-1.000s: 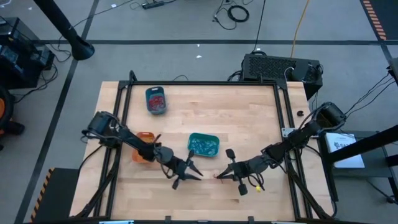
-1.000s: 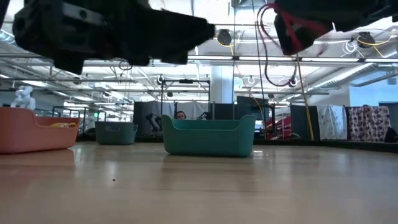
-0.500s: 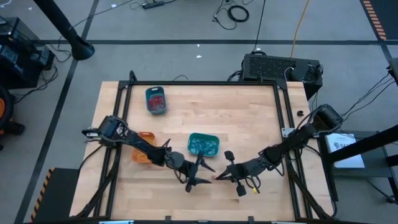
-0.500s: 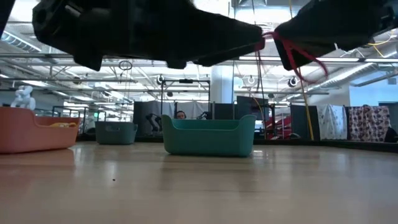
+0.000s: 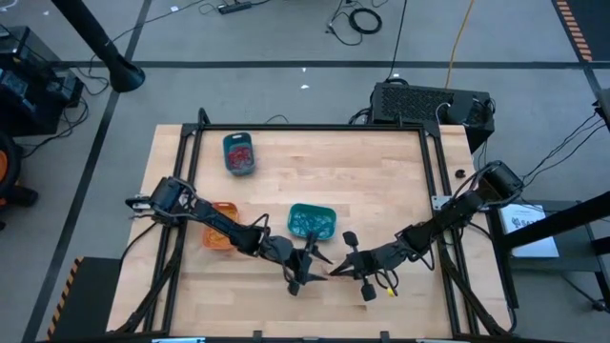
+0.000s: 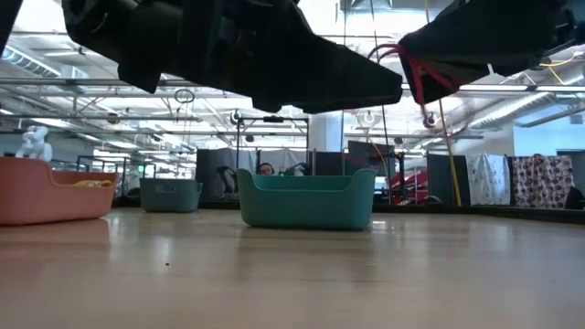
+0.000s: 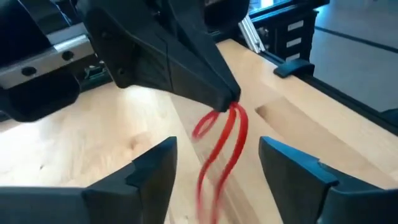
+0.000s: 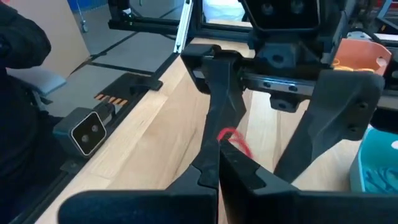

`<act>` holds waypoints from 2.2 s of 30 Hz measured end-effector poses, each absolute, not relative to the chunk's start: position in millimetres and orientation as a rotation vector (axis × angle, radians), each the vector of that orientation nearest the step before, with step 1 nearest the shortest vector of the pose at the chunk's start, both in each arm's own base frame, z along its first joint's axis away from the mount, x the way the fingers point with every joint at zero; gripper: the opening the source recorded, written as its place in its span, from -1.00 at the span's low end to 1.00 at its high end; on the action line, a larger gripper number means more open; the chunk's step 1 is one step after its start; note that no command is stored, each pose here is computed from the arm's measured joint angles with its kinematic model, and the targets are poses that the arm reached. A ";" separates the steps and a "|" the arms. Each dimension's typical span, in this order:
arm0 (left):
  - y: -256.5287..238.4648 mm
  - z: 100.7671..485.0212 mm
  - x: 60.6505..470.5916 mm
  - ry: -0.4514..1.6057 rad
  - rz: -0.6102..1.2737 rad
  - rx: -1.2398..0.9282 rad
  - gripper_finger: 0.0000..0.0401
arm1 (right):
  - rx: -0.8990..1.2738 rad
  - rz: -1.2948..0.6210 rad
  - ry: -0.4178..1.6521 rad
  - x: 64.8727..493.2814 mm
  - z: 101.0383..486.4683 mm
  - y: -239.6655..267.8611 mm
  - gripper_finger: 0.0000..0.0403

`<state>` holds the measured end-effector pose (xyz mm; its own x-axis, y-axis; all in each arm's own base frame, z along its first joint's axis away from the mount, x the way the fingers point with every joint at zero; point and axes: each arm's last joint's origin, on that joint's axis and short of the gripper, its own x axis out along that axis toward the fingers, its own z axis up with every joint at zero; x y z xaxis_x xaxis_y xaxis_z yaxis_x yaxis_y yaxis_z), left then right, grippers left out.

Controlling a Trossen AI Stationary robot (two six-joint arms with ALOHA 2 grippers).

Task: Sort rubber bands into baskets
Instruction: Put the red rubber band into the blue bin

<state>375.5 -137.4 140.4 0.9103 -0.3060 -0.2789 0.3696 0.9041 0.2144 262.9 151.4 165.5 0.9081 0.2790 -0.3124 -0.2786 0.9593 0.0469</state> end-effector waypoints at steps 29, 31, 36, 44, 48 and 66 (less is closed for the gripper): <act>-133.0 172.8 362.3 0.318 -0.329 0.285 -0.98 | -0.025 0.183 0.322 263.2 164.3 148.3 -0.71; -128.6 189.3 353.5 0.359 -0.294 0.301 -0.98 | -0.042 0.161 0.323 263.3 163.9 147.4 -0.62; -109.8 227.3 323.2 0.493 -0.134 0.371 -0.99 | -0.048 0.158 0.332 263.2 163.1 146.8 -0.46; -53.7 283.3 264.7 0.628 0.257 0.476 -0.99 | -0.052 0.161 0.342 262.8 162.1 146.7 -0.40; -13.2 293.8 237.9 0.745 0.428 0.440 -0.99 | -0.052 0.161 0.342 262.9 162.1 146.7 -0.40; 108.0 237.8 184.6 1.074 0.882 -0.054 -0.99 | -0.052 0.161 0.342 262.8 162.1 146.7 -0.40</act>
<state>184.6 108.0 237.8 0.1809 0.5992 -0.7799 -0.6484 0.6689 0.3635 262.8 146.7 162.1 0.9294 0.1479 -0.3381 -0.1655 0.9859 -0.0236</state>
